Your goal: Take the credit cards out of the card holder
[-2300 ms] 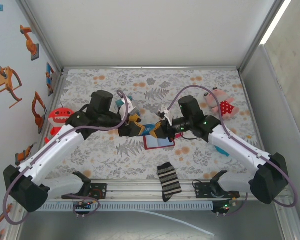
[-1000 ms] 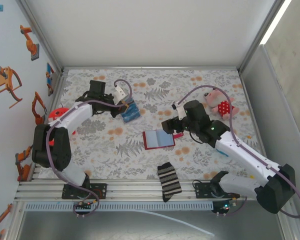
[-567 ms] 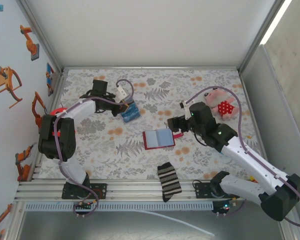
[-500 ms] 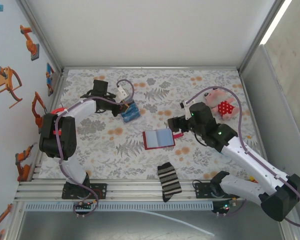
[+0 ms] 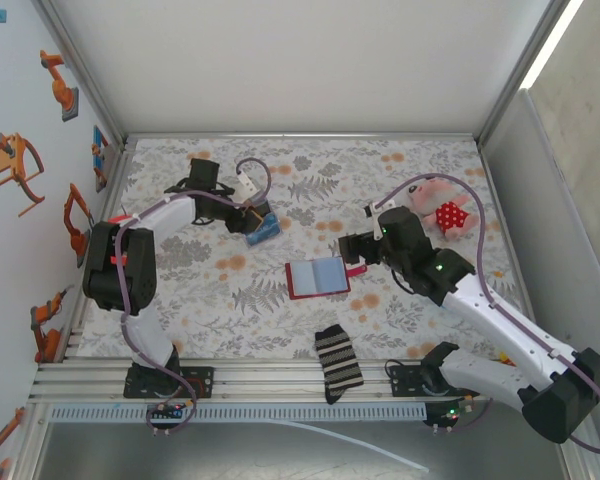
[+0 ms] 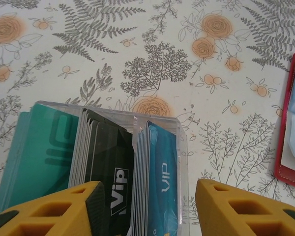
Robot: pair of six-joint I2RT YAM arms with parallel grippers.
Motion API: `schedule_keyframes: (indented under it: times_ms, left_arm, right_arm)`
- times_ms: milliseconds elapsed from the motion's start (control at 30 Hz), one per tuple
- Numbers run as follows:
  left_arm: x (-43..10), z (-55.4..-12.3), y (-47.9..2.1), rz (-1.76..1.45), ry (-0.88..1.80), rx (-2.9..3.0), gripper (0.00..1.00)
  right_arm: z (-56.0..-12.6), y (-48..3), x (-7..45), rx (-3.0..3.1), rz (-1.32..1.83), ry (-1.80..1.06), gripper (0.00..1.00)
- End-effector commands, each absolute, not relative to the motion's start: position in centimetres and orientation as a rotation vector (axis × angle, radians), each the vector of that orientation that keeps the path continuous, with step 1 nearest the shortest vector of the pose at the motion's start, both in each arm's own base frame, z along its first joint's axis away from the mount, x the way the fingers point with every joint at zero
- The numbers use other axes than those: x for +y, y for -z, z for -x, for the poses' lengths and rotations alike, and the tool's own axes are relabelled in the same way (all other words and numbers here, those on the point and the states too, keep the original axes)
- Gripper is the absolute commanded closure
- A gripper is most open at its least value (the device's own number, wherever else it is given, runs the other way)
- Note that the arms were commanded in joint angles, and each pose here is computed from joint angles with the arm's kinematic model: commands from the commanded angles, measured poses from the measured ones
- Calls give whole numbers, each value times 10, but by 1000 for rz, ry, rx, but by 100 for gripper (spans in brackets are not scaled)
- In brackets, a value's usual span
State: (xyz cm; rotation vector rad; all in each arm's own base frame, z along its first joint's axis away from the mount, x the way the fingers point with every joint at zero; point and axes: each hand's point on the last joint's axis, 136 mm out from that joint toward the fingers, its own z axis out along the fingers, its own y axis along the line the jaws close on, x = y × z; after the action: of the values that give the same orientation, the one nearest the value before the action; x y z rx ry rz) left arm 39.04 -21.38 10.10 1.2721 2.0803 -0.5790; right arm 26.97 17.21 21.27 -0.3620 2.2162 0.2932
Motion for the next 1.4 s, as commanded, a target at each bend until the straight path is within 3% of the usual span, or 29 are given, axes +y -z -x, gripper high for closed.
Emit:
schedule_keyframes:
  times_ms: [0,133,367,800,867,1367]
  left_arm:
    - [-207,-391,-139,-1209,496,2021,41]
    - [-183,-390,-158,-1034,339,2011,25]
    - [-107,-382,-172,-550,46,1970,13]
    - [-28,-368,-138,-144,-109,1901,6]
    - [-25,-371,-133,-119,-104,1895,0]
    - [1,-391,-85,55,-101,1951,3]
  right_arm:
    - [-277,-218,142,2170,239,-150,1]
    - [-283,-219,111,2103,143,-13,0]
    - [-293,-212,63,2010,-11,151,1]
    - [-339,-167,15,2006,-126,206,0]
    - [-347,-161,11,1975,-113,202,0]
    - [-374,-123,-23,1855,-111,191,1]
